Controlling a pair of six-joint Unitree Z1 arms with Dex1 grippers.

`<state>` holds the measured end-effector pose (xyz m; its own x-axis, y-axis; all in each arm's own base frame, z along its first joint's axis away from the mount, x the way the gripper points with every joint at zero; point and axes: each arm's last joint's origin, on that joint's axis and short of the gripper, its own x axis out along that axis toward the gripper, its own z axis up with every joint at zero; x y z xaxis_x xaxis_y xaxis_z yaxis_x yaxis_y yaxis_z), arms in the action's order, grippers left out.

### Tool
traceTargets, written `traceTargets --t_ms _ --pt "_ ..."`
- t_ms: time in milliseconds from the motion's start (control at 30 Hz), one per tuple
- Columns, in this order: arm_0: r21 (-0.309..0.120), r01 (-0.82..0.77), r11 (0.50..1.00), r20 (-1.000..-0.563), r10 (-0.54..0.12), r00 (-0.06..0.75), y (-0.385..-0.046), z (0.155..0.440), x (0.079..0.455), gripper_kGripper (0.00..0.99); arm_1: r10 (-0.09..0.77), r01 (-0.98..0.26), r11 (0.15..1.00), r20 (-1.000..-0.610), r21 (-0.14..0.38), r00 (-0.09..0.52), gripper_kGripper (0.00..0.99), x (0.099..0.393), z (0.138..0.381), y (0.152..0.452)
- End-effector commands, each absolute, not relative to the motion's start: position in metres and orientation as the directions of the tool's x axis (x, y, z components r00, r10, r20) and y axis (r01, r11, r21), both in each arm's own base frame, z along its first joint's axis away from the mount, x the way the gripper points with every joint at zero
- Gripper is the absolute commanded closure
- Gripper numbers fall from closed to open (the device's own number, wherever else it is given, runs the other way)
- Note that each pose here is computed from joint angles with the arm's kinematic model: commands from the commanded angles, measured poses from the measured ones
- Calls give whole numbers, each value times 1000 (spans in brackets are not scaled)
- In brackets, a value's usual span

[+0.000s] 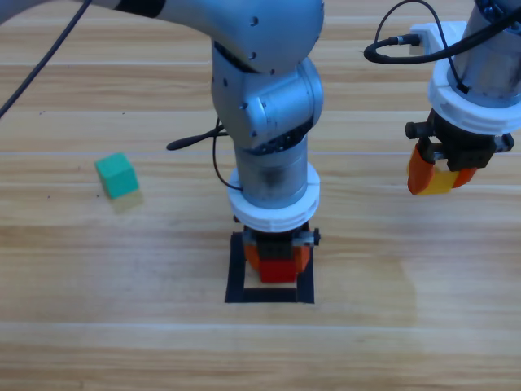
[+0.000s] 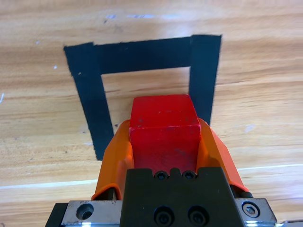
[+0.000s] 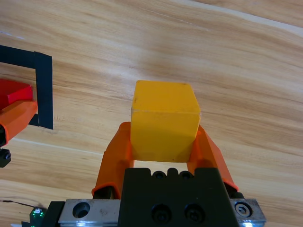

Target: Stack the blocks in the rectangular block: red at the bottom, yellow in the middle, green on top

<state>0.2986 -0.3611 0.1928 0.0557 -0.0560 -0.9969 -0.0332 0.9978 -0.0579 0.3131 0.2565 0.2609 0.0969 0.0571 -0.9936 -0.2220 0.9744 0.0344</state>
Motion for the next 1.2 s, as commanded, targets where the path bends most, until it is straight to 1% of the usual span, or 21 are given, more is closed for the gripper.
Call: traceTargets --t_ms 33,200,733,1033,1067,1100,1133,1167,1200 --pt "-16 -46 999 -1000 -15 20 -370 167 298 919 59 -216 976 -994 38 90 990 314 258 251" --pt "-9 -46 999 -1000 -8 17 -370 164 298 919 59 -216 976 -994 39 88 990 315 257 251" --pt "13 -35 999 -1000 13 11 -364 168 295 919 60 -216 976 -995 41 82 990 314 256 251" --pt "28 -32 999 -1000 29 8 -364 163 295 918 60 -210 977 -995 42 83 990 314 256 251" --pt "29 -31 999 -1000 30 8 -364 163 295 890 61 -212 976 -995 42 83 990 314 256 251" --pt "31 -31 999 -1000 31 7 -364 162 295 830 62 -212 976 -995 43 82 990 314 256 251" --pt "28 -31 999 -1000 29 8 -365 162 296 751 62 -213 976 -995 43 82 990 314 256 251" --pt "27 -32 999 -1000 28 7 -366 161 297 593 62 -213 976 -995 43 82 990 314 256 251" --pt "25 -34 999 -1000 25 9 -366 161 297 335 62 -213 976 -995 43 82 990 314 256 251"
